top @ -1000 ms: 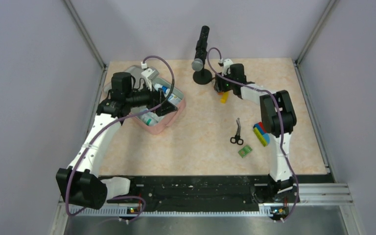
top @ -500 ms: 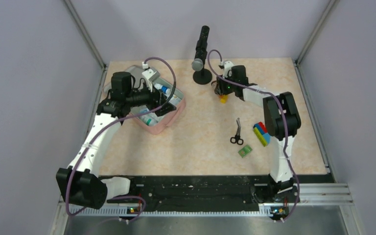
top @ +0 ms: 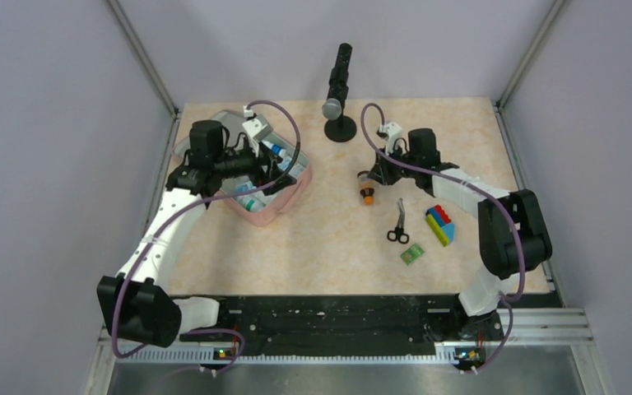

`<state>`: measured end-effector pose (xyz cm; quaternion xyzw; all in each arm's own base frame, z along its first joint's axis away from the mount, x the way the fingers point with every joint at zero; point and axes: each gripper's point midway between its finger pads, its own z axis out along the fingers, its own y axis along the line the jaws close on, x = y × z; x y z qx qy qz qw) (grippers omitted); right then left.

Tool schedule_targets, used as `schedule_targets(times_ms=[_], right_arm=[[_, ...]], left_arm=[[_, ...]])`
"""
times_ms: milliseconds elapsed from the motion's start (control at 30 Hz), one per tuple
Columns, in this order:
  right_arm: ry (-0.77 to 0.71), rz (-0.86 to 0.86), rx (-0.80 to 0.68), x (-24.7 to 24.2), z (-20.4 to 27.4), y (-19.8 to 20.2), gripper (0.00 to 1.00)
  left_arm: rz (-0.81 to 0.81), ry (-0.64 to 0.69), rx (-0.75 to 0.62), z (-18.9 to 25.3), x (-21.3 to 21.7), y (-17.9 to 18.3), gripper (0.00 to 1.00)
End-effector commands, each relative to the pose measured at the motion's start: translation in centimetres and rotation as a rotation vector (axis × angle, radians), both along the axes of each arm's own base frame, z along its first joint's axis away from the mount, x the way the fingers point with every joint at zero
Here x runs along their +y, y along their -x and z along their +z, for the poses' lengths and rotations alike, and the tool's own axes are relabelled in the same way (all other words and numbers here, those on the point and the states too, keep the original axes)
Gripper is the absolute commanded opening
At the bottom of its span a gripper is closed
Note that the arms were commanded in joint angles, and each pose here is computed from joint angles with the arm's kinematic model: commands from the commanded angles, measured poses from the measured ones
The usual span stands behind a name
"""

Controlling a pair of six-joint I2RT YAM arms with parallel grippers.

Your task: Organize the medicine kit

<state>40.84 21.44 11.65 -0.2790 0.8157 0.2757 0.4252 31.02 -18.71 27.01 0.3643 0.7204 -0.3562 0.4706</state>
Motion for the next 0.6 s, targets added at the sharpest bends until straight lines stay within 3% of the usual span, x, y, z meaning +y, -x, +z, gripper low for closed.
schedule_targets(times_ms=[0, 133, 300, 567], right_arm=[[0.043, 0.12, 0.001, 0.1, -1.6, 3.9, 0.1], [0.085, 0.1, 0.006, -0.8, -2.7, 4.7, 0.15], [0.053, 0.043, 0.045, -0.7, -2.2, 4.7, 0.53], [0.009, 0.062, 0.148, 2.0, -3.4, 6.5, 0.69]], left_arm=[[-0.069, 0.016, -0.056, 0.4, -0.6, -0.1, 0.86], [-0.086, 0.021, -0.05, 0.3, -0.8, -0.2, 0.85], [-0.093, 0.023, -0.029, 0.0, -0.9, 0.0, 0.84], [-0.082, 0.016, -0.009, -0.5, -0.7, 0.6, 0.84]])
